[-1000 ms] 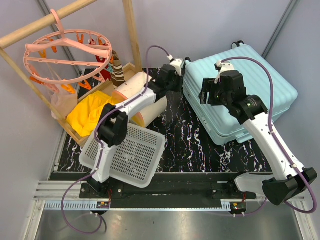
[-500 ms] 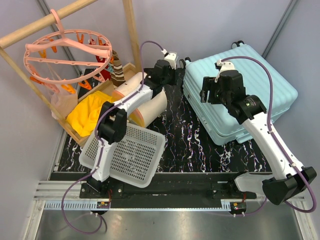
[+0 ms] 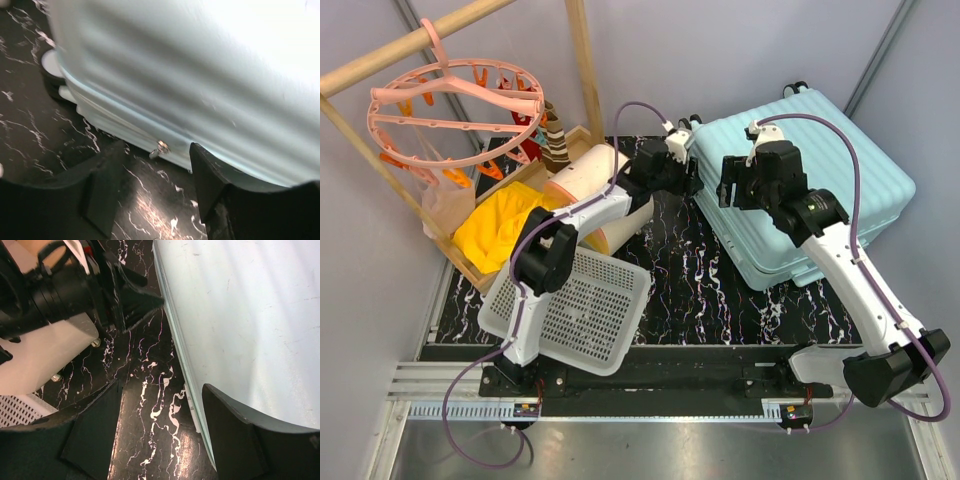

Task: Open, take out, and arrange the luggage
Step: Unzip the luggage at the center of the board.

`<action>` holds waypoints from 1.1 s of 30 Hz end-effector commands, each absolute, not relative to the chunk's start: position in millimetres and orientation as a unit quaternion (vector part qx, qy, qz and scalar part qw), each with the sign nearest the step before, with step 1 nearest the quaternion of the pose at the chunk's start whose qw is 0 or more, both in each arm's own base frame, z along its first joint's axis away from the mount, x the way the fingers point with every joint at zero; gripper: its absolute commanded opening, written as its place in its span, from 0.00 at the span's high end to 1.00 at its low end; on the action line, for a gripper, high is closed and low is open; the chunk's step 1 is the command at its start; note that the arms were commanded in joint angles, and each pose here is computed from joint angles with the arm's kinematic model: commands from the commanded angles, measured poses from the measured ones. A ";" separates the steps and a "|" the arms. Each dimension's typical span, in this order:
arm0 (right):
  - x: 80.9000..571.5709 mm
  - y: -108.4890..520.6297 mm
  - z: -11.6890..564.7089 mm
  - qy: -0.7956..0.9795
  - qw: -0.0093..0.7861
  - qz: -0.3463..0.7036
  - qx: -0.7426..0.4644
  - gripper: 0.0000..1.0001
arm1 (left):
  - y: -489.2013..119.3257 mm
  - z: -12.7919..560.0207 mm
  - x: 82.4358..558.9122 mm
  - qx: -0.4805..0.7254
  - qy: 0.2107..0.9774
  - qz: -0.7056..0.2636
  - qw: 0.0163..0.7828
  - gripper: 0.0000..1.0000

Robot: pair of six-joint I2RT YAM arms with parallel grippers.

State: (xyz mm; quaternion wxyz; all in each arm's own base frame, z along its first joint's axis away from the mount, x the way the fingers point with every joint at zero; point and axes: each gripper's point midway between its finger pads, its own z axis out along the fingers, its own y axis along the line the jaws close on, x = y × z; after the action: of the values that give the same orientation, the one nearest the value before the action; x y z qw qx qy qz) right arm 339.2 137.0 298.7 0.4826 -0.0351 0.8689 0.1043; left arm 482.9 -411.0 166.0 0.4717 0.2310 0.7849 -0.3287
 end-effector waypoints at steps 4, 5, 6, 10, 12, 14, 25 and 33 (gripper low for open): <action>340.4 142.6 308.7 0.857 0.499 0.124 -0.041 0.26 | -403.8 163.7 475.0 0.253 0.775 -0.337 0.471 0.44; 340.3 143.4 309.0 0.857 0.499 0.125 -0.042 0.26 | -404.1 159.4 476.5 0.253 0.778 -0.334 0.469 0.44; 340.4 142.6 310.2 0.856 0.500 0.124 -0.041 0.26 | -403.9 160.3 479.1 0.252 0.778 -0.330 0.472 0.46; 340.6 142.1 310.2 0.856 0.501 0.123 -0.040 0.26 | -404.1 153.6 485.1 0.249 0.781 -0.322 0.473 0.48; 341.1 141.7 310.4 0.856 0.501 0.122 -0.039 0.26 | -404.1 153.0 487.0 0.248 0.782 -0.319 0.474 0.52; 341.4 141.4 311.1 0.855 0.502 0.122 -0.037 0.26 | -402.7 149.5 488.7 0.249 0.783 -0.317 0.474 0.54; 346.5 142.2 313.4 0.855 0.504 0.117 -0.036 0.26 | -400.0 137.7 497.6 0.255 0.787 -0.299 0.476 0.60; 347.7 142.3 312.9 0.856 0.503 0.116 -0.037 0.26 | -404.1 130.9 499.4 0.254 0.790 -0.296 0.472 0.64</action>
State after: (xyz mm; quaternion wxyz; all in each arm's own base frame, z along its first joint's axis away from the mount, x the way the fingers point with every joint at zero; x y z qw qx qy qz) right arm 339.5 140.4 292.0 0.4732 -0.0398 0.8733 0.1088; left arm 475.6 -418.6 142.2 0.4626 0.2648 0.7870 -0.3106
